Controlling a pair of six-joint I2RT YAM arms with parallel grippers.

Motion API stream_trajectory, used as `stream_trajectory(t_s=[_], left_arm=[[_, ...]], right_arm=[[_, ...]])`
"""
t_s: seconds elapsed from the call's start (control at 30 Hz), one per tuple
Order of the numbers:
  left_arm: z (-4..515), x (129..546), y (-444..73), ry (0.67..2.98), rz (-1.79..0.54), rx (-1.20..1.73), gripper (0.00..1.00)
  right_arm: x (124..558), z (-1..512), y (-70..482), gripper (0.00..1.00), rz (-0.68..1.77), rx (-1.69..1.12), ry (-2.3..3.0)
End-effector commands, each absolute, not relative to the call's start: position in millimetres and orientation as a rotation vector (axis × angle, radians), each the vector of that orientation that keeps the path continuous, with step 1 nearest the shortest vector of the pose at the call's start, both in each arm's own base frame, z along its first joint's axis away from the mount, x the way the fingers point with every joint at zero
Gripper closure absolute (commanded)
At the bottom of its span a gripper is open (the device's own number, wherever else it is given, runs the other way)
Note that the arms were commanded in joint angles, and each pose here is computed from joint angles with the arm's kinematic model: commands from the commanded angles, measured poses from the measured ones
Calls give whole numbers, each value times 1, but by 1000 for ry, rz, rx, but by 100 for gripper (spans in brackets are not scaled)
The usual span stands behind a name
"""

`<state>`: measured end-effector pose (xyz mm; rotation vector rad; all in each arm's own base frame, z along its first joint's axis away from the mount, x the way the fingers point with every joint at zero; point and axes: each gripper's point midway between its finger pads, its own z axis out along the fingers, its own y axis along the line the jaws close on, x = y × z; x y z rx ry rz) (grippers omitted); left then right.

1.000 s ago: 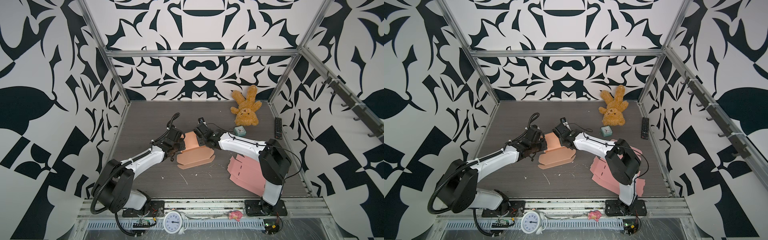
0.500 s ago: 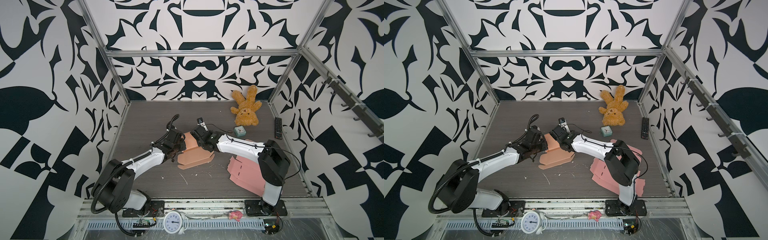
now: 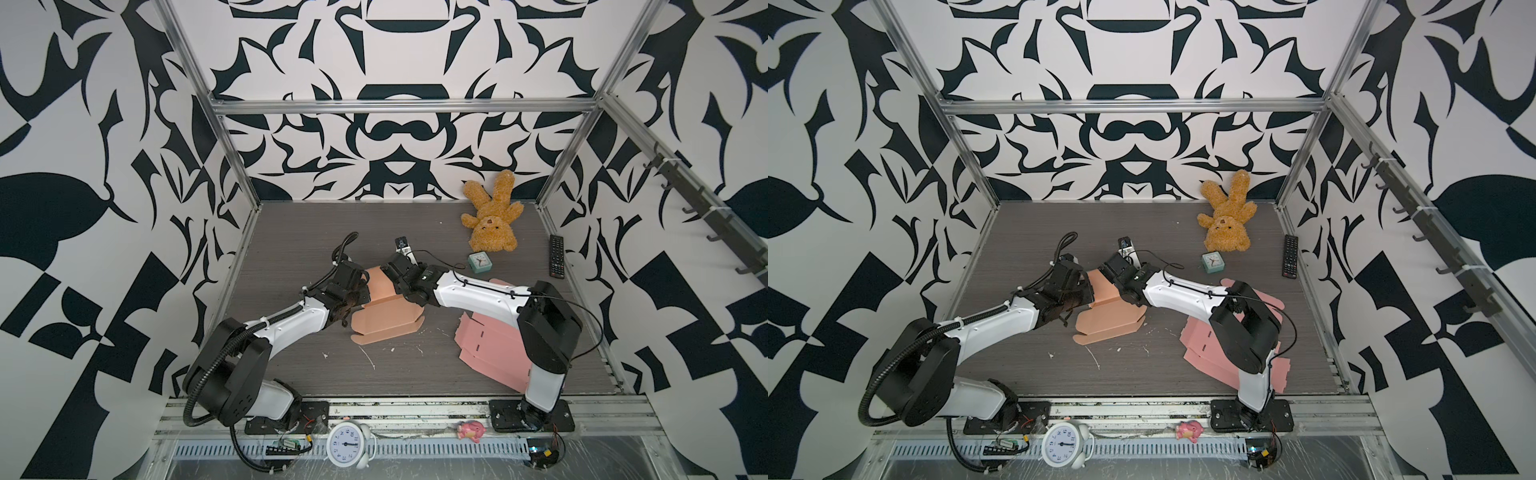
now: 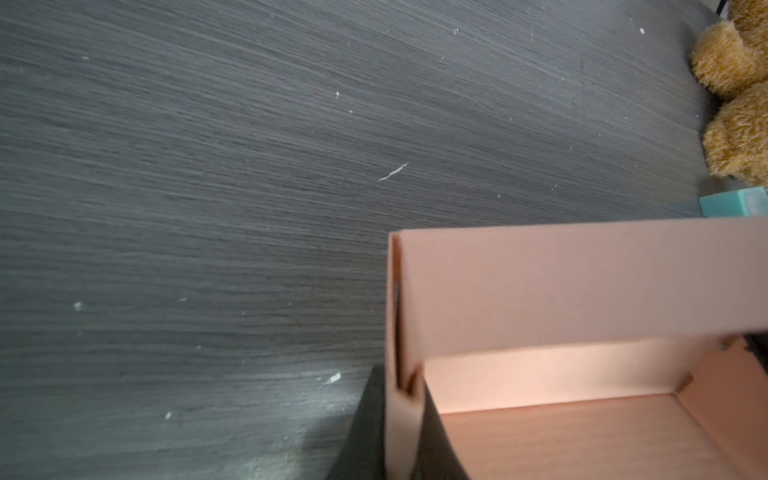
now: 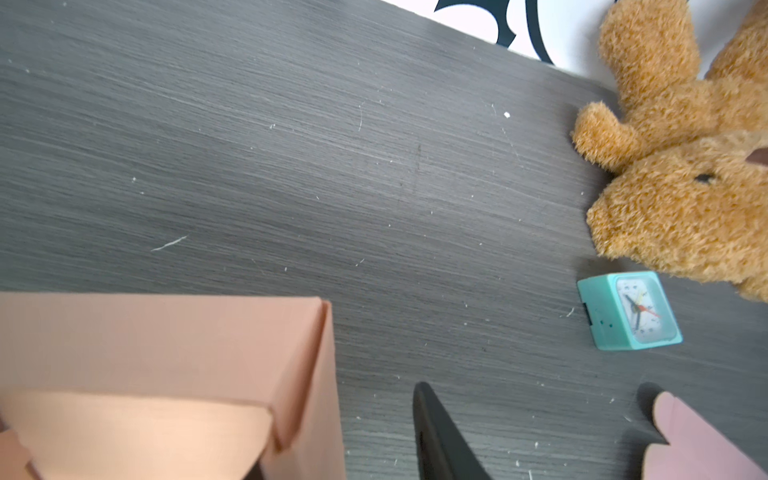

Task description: Fold the paper box

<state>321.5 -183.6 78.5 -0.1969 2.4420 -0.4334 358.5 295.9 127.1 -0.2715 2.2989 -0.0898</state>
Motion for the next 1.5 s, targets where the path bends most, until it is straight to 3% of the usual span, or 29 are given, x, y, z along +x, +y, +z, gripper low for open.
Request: stream_trajectory(t_s=[0.0,0.17,0.5,0.77,1.03,1.47], left_arm=[[74,322,-178,2445,-380,-176,88],[72,325,-173,2449,-317,-118,88],[84,335,-194,2338,-364,163,87],[86,328,-217,2333,-472,286,87],[85,309,-239,2304,-501,475,85],[65,307,-243,2300,-475,505,85]], right_arm=[[348,164,300,48,35,-210,2239],[330,182,299,37,170,-205,2202],[307,223,299,27,334,-354,2166],[316,235,297,27,321,-600,2188],[314,217,305,27,560,-743,2264],[308,176,319,29,616,-823,2362]])
